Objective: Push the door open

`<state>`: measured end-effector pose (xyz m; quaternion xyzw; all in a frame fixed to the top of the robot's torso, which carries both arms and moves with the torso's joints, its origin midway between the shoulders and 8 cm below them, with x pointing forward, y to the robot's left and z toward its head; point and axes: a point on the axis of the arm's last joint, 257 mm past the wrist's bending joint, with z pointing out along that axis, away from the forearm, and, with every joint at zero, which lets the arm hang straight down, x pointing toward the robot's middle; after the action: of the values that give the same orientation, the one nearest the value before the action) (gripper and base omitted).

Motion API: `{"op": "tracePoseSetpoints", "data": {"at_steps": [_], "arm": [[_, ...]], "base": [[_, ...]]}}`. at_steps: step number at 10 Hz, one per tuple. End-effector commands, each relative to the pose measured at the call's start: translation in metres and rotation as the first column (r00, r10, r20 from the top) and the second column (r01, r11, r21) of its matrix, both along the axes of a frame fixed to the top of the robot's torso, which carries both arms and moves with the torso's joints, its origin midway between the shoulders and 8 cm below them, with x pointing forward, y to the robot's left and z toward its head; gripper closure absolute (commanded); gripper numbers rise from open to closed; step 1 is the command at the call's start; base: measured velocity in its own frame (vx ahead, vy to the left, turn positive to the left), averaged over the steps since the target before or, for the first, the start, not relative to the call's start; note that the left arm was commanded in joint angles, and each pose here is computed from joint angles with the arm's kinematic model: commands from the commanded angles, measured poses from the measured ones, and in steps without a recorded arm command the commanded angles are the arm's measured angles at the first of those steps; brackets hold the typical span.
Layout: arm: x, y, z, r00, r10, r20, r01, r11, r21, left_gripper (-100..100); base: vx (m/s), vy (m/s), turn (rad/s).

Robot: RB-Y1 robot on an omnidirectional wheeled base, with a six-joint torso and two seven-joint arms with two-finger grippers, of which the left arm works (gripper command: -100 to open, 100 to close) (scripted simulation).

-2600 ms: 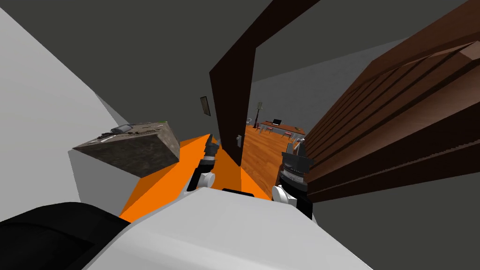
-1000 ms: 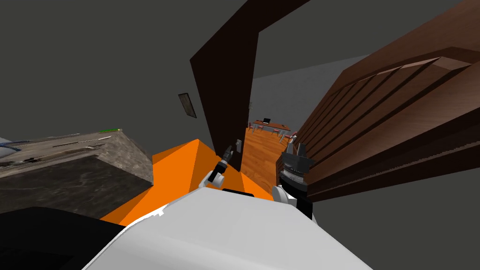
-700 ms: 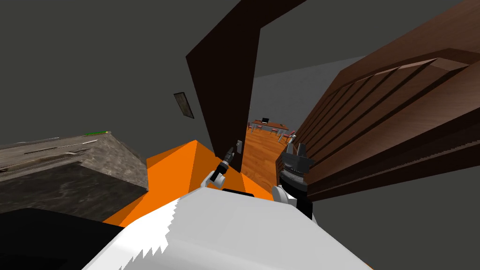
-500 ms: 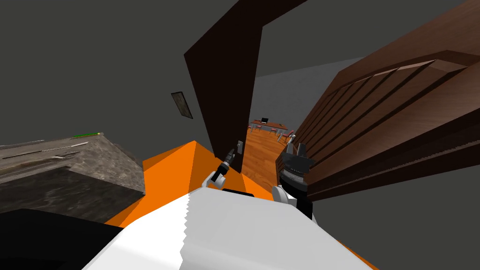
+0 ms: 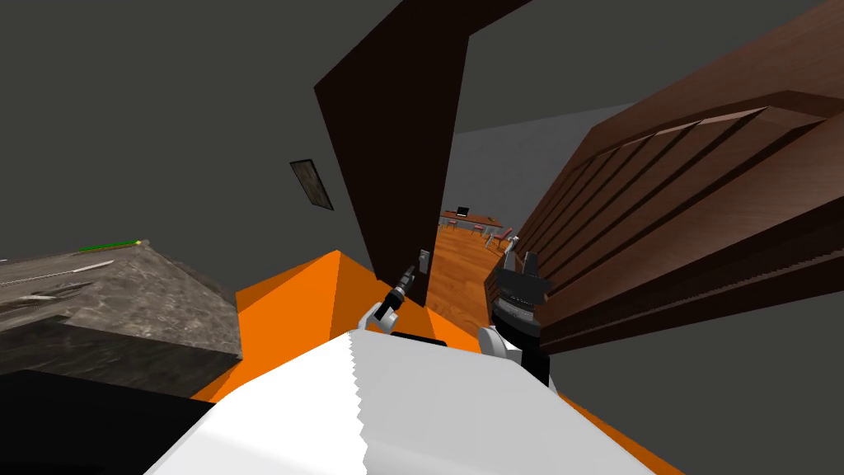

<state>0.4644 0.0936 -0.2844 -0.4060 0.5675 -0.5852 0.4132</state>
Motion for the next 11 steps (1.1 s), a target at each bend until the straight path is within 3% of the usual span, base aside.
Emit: {"op": "tracePoseSetpoints", "data": {"at_steps": [1, 3, 10, 11], "arm": [[0.0, -0.004, -0.01, 0.9997, -0.011, -0.02, 0.011, 0.9999, 0.013, -100], [0.003, -0.002, -0.008, 0.9999, -0.003, -0.014, 0.003, 1.0, 0.008, -100], [0.013, 0.001, -0.011, 0.9998, 0.013, -0.016, -0.013, 0.9999, 0.006, -100], [0.013, 0.001, -0.011, 0.9998, 0.013, -0.016, -0.013, 0.9999, 0.006, 100]], "base": [[0.053, 0.12, -0.076], [0.076, 0.012, -0.028], [0.18, -0.062, -0.026], [-0.012, 0.002, 0.004]]}}
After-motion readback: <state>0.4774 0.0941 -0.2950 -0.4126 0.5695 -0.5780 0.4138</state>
